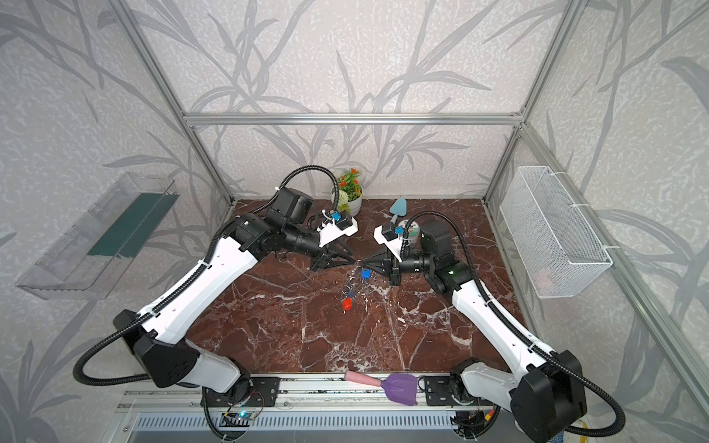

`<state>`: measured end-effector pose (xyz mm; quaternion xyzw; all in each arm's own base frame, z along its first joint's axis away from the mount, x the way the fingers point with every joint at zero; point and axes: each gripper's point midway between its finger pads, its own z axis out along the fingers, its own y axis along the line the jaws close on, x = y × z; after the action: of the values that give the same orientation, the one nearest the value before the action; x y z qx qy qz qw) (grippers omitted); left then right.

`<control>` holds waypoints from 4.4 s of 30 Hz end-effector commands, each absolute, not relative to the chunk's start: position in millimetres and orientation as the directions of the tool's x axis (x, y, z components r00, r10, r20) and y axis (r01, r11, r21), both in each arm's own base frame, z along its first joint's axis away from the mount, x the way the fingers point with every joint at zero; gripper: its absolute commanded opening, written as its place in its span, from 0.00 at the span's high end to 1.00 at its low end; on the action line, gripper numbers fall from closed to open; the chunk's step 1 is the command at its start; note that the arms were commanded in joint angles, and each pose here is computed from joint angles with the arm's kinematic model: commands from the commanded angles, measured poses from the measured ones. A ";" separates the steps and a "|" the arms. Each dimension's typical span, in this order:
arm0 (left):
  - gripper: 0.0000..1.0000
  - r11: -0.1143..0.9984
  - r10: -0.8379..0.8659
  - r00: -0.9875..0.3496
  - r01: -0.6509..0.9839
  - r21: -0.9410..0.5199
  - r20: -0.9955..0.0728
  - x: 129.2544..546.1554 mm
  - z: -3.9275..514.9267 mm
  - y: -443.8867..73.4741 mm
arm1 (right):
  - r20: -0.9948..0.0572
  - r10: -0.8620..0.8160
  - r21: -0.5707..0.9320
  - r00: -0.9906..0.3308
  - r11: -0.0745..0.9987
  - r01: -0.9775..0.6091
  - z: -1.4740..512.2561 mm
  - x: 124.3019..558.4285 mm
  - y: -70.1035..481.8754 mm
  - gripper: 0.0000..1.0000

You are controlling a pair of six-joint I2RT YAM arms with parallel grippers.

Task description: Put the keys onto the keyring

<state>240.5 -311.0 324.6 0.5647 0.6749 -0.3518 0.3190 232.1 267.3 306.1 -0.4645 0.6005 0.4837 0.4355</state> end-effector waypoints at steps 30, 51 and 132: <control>0.81 0.085 0.585 -0.122 0.992 -0.089 -0.802 239.9 321.0 -318.4 | -0.982 -0.098 0.159 -0.163 0.047 -0.986 322.4 228.1 272.9 1.00; 1.00 0.095 0.577 -0.149 0.989 -0.115 -0.803 233.7 314.7 -321.9 | -0.983 -0.093 0.157 -0.161 0.052 -0.986 324.7 229.1 273.1 1.00; 1.00 0.245 -0.127 -0.193 0.944 -0.219 -0.973 252.7 369.4 -324.0 | -0.928 0.100 0.369 -0.358 0.142 -0.918 314.0 258.7 246.1 0.58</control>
<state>257.4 -327.3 342.7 0.3416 0.6153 -0.5016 0.5031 259.7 245.2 313.8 -0.3340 0.6136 0.5508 0.4567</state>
